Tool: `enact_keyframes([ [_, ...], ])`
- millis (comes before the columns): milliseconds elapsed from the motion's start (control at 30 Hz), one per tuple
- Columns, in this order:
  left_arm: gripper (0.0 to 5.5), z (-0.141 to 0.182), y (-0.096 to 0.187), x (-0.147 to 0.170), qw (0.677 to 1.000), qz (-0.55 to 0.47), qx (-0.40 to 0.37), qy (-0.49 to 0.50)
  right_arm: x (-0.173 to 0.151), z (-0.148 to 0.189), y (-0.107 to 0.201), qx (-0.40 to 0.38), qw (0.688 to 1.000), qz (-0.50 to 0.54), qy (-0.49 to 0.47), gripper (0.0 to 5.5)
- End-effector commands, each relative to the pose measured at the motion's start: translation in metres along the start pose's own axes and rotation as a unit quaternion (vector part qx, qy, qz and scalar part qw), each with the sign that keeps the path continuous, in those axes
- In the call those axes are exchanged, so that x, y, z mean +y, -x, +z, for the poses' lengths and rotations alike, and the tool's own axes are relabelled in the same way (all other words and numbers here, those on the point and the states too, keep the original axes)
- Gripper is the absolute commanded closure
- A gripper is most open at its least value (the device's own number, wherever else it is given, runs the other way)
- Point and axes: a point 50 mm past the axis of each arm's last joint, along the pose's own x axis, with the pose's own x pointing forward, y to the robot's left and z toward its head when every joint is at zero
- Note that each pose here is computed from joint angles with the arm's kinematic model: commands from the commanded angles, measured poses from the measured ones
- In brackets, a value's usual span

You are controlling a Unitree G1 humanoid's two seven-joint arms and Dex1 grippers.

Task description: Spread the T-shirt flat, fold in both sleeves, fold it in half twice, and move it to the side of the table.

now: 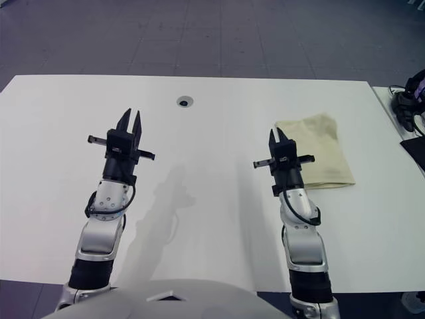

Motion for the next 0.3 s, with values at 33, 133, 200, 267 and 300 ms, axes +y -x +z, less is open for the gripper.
enact_keyframes([
  [33, 5.47, 0.000, 0.000, 0.005, 1.000, -0.007, 0.001, -0.002, 0.004, 0.005, 0.000, -0.015, 1.000, -0.005, 0.003, 5.50],
  [133, 5.47, -0.001, -0.003, 0.007, 1.000, -0.016, -0.002, -0.003, 0.006, 0.004, 0.000, -0.016, 1.000, -0.014, -0.002, 5.50],
  [200, 5.47, -0.004, -0.007, 0.010, 1.000, -0.017, -0.003, -0.006, 0.009, 0.003, -0.002, -0.018, 1.000, -0.019, -0.007, 5.50],
  [267, 5.47, -0.007, -0.010, 0.014, 1.000, -0.015, -0.002, -0.007, 0.013, 0.003, -0.004, -0.022, 0.999, -0.021, -0.012, 5.50],
  [300, 5.47, -0.011, -0.010, 0.015, 1.000, -0.012, 0.002, -0.006, 0.015, 0.003, -0.005, -0.024, 0.999, -0.020, -0.015, 5.50],
])
